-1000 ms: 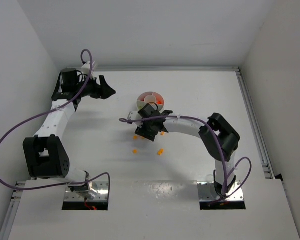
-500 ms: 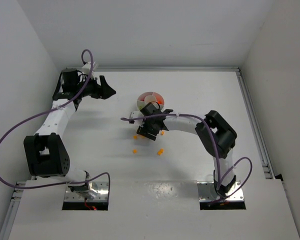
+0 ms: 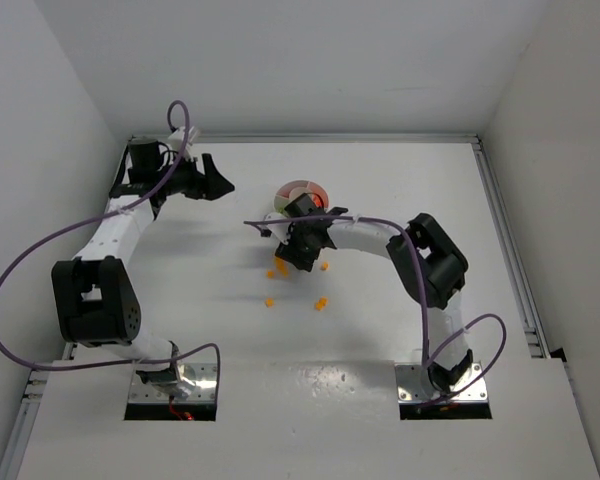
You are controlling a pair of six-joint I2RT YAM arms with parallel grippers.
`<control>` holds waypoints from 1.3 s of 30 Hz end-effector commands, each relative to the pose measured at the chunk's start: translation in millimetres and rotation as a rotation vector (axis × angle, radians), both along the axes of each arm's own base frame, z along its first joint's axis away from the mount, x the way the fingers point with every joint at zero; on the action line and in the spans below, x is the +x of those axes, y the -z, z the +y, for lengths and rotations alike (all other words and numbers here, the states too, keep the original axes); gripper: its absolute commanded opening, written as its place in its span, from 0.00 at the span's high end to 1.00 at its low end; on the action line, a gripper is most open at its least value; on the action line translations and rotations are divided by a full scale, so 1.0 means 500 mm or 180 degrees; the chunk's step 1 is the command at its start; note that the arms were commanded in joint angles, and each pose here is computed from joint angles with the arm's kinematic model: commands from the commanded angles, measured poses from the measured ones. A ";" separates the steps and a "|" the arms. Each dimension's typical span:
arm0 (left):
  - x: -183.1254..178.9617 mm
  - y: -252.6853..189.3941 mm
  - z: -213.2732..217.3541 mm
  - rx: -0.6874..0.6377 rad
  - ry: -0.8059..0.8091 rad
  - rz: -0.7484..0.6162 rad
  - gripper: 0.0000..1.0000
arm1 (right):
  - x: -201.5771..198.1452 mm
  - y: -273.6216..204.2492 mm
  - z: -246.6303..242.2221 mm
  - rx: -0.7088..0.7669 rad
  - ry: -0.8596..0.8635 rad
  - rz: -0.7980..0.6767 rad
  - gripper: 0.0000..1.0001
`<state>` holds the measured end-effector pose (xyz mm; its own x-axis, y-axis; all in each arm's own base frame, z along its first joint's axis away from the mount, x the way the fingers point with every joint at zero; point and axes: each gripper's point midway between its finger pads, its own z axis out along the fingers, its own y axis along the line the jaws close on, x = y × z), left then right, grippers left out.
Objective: Sort the legos into containers by color
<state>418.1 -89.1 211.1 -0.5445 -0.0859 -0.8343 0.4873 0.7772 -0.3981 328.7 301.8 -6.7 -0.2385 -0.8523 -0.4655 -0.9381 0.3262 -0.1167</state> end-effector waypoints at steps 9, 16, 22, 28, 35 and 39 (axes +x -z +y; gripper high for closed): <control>0.016 -0.015 0.003 -0.0069 0.0058 -0.0090 0.21 | -0.034 0.012 -0.015 0.0052 -0.0051 0.0344 0.70; 0.016 -0.015 0.003 -0.0069 0.0058 -0.0090 0.21 | -0.072 -0.020 -0.017 0.0161 -0.0063 0.0318 0.82; 0.014 -0.023 0.003 -0.0066 0.0058 -0.0119 0.20 | -0.071 -0.091 -0.008 0.0360 -0.0003 0.0210 0.89; 0.014 -0.027 0.000 -0.0097 0.0074 -0.0131 0.20 | -0.063 -0.149 0.001 0.0502 0.0034 0.0095 0.94; 0.013 -0.027 -0.001 -0.0117 0.0063 -0.0112 0.16 | -0.059 -0.098 -0.014 0.0245 0.0195 0.0243 0.44; 0.013 -0.027 -0.001 -0.0117 0.0063 -0.0112 0.15 | -0.060 -0.072 -0.020 0.0157 0.0214 0.0299 0.41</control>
<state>417.9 -92.6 206.0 -0.5660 -0.0981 -0.8185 0.4880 0.7604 -0.4286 292.7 287.1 29.6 -0.3298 -0.8134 -0.4793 -0.9253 0.3791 -0.0066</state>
